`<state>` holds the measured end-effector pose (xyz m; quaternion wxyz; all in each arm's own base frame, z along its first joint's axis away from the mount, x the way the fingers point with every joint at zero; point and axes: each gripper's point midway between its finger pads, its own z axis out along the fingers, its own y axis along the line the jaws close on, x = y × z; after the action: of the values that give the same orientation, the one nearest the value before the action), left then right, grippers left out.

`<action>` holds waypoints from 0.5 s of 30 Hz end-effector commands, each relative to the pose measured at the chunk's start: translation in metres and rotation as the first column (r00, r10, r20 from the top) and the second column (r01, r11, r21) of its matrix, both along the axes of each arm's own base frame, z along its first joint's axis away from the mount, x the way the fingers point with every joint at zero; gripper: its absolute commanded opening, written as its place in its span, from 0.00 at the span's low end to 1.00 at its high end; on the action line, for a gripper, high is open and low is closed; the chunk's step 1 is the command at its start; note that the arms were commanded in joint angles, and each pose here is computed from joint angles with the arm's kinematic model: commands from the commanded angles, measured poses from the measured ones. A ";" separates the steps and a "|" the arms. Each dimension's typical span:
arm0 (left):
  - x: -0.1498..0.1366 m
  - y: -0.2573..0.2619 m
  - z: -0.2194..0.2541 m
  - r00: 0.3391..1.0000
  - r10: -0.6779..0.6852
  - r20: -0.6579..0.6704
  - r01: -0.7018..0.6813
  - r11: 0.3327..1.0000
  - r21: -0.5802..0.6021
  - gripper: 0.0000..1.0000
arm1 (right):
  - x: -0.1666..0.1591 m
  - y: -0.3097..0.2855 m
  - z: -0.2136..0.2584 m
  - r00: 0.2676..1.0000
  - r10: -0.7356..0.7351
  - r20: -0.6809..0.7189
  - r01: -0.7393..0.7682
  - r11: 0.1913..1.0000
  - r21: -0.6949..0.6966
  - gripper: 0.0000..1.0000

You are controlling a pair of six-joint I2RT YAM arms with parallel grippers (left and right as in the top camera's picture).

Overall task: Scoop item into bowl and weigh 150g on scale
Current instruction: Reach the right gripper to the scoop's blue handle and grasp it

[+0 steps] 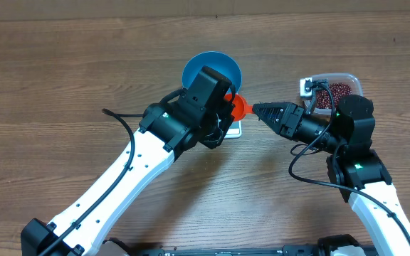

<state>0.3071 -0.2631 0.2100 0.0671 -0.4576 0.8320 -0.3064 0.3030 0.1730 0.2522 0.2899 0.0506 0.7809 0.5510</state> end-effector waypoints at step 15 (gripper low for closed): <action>-0.005 -0.002 -0.001 0.999 0.042 -0.014 -0.042 0.999 0.011 0.04 | 0.004 0.000 0.007 1.000 -0.013 0.022 0.014 1.000 -0.003 0.16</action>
<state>0.3025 -0.2632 0.2074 0.0602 -0.4703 0.8281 -0.2991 0.3044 0.1721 0.2521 0.2928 0.0542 0.7812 0.5487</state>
